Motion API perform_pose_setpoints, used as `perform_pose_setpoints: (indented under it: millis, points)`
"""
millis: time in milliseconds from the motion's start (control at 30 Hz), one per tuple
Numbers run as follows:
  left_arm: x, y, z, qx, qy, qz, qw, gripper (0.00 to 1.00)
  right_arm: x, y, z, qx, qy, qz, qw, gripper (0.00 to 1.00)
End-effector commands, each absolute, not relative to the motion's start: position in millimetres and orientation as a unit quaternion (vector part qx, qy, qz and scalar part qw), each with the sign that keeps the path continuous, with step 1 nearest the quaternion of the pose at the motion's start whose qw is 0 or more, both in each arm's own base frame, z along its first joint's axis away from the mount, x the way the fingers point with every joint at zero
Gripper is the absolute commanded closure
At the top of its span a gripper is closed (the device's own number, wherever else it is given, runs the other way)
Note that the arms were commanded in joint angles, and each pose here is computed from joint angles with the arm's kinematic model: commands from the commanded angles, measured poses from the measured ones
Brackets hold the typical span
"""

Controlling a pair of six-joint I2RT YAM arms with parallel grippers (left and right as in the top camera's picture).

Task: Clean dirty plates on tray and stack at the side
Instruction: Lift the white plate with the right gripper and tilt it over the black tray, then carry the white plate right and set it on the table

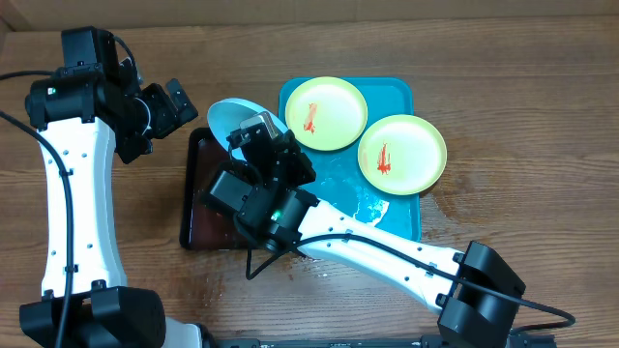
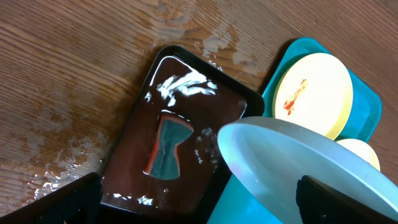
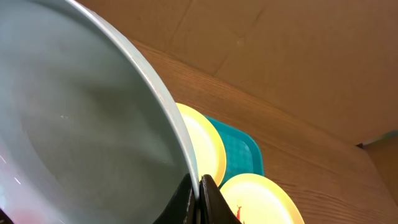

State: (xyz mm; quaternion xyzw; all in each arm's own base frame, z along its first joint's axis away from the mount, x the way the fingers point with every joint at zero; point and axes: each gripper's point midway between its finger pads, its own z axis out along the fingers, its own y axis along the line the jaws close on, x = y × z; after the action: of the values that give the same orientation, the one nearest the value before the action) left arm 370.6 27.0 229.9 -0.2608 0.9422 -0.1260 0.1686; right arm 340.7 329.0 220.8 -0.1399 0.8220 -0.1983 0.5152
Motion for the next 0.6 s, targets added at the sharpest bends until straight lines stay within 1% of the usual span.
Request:
perform_pose_setpoints:
  millis: [0,233,333,500,567]
  points:
    - [371.5,27.0,235.8,-0.255,0.942,-0.131,0.176,0.0,340.4,328.7,229.0,-0.13,0.816,-0.2,0.527,0.96]
    - [371.5,27.0,235.8,-0.255,0.942,-0.131,0.176,0.0,341.9,327.2,229.0,-0.125,0.816,-0.199,0.527,0.96]
    - [371.5,27.0,235.8,-0.255,0.942,-0.131,0.176,0.0,349.4,325.2,218.9,-0.1,0.837,-0.163,0.512,0.96]
    - [371.5,27.0,235.8,-0.255,0.942,-0.131,0.176,0.0,355.5,342.2,172.7,-0.132,0.912,-0.021,0.388,0.96]
    - [371.6,27.0,235.8,-0.255,0.942,-0.131,0.176,0.0,353.3,346.9,169.4,-0.143,0.929,0.036,0.338,0.96]
